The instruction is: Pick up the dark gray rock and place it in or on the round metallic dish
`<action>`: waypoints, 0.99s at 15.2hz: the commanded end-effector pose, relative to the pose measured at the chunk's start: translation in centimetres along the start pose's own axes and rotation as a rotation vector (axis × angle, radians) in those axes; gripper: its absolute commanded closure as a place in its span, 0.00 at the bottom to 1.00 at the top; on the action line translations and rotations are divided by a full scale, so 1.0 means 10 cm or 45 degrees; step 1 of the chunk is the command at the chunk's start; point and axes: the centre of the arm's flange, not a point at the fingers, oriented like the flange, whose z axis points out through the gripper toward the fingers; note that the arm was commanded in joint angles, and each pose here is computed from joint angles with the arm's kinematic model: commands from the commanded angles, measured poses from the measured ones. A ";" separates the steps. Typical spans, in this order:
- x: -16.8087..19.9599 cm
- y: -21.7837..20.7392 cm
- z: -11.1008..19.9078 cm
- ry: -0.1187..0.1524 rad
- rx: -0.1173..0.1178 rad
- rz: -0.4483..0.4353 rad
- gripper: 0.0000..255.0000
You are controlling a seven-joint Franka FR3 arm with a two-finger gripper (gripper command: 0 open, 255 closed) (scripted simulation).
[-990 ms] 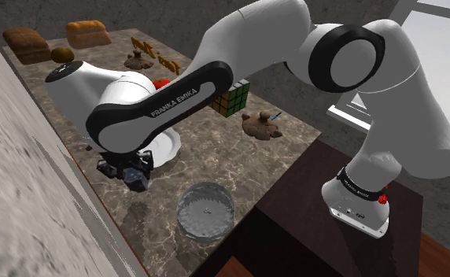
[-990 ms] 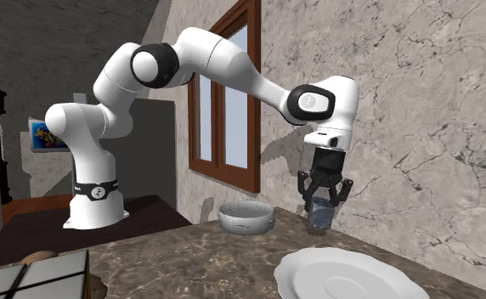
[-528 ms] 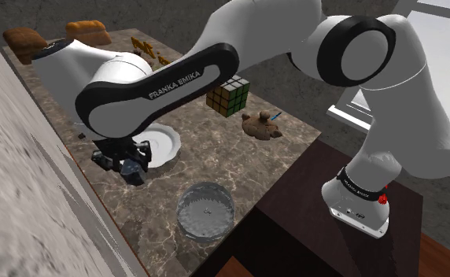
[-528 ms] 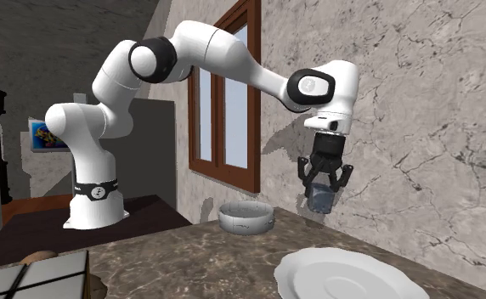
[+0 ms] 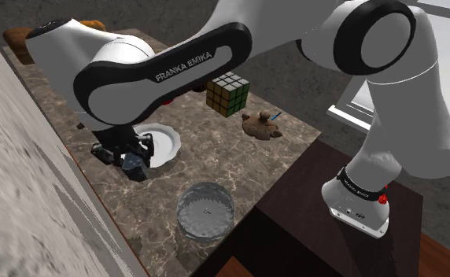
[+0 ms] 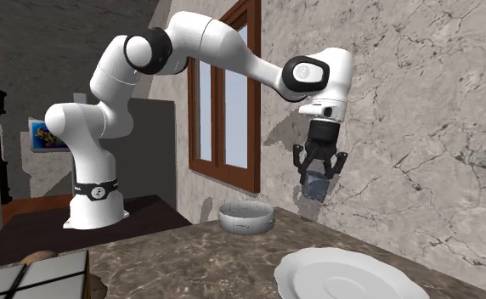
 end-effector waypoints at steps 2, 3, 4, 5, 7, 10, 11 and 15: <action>-0.18 0.33 0.03 0.001 0.000 0.000 1.00; -0.25 0.44 0.05 0.001 0.000 0.000 1.00; -0.31 0.56 0.06 0.001 0.000 0.000 1.00; -0.38 0.67 0.08 0.001 0.000 0.000 1.00; -0.51 0.90 0.11 0.001 0.000 0.000 1.00; -0.71 1.24 0.16 0.001 0.000 0.000 1.00; -0.78 1.35 0.18 0.001 0.000 0.000 1.00; -1.04 1.80 0.24 0.001 0.000 0.000 1.00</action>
